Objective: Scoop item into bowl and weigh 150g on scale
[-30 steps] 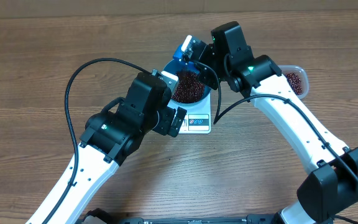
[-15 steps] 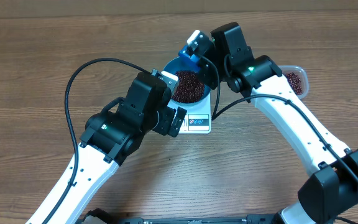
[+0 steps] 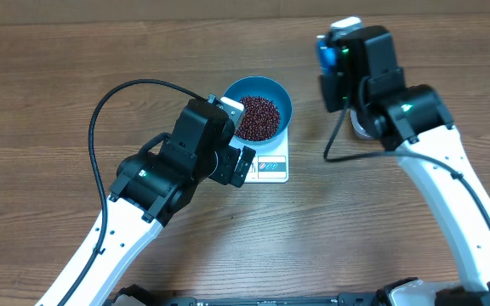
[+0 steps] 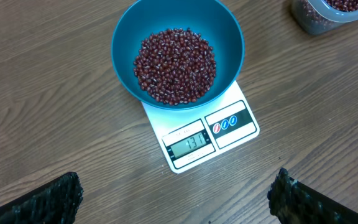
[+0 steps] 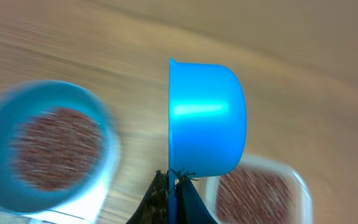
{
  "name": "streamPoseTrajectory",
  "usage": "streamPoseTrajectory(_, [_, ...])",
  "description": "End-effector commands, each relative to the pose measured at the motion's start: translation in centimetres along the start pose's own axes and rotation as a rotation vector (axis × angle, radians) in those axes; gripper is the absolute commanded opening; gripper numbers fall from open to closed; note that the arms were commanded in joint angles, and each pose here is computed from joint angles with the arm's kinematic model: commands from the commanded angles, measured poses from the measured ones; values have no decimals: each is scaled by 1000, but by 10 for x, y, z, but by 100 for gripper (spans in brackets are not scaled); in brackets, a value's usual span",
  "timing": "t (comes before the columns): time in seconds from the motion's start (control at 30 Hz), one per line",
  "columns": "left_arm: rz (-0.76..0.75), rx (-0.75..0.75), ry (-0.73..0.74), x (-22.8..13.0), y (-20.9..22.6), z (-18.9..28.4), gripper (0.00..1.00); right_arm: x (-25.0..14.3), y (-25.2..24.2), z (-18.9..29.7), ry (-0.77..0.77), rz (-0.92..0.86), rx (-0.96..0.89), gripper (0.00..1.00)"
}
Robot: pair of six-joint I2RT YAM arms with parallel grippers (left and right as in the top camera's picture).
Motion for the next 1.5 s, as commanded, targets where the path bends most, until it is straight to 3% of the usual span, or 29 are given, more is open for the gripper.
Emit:
streamPoseTrajectory(0.0, [-21, -14, -36, 8, -1, 9, 100, -8, -40, -9, 55, -126, -162, 4])
streamPoseTrajectory(0.27, [-20, -14, -37, 8, -1, 9, 100, -41, -86, -52, 232, -203, -242, 4])
streamPoseTrajectory(0.57, [-20, -14, -37, 8, -1, 9, 100, -83, -82, -105, 460, -174, -230, 4])
streamPoseTrajectory(0.8, [-20, -14, -37, 8, -2, 9, 100, -91, -76, -114, 499, -175, -186, 4])
streamPoseTrajectory(1.13, [-20, -14, -37, 8, -2, 9, 100, -92, -53, -115, 510, -242, 66, 4])
streamPoseTrajectory(1.47, [-20, -14, -37, 8, -1, 9, 99, -108, -104, -113, 514, -415, 87, 4])
Point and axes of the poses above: each gripper's point midway between its finger pads, its own z axis back along the fingers, its own y axis along the line the jaws close on, x = y × z, the point moved 6 cm from there along z, back along the fingers, and after that the axes turned 2 degrees about z, right-handed, at the moved point
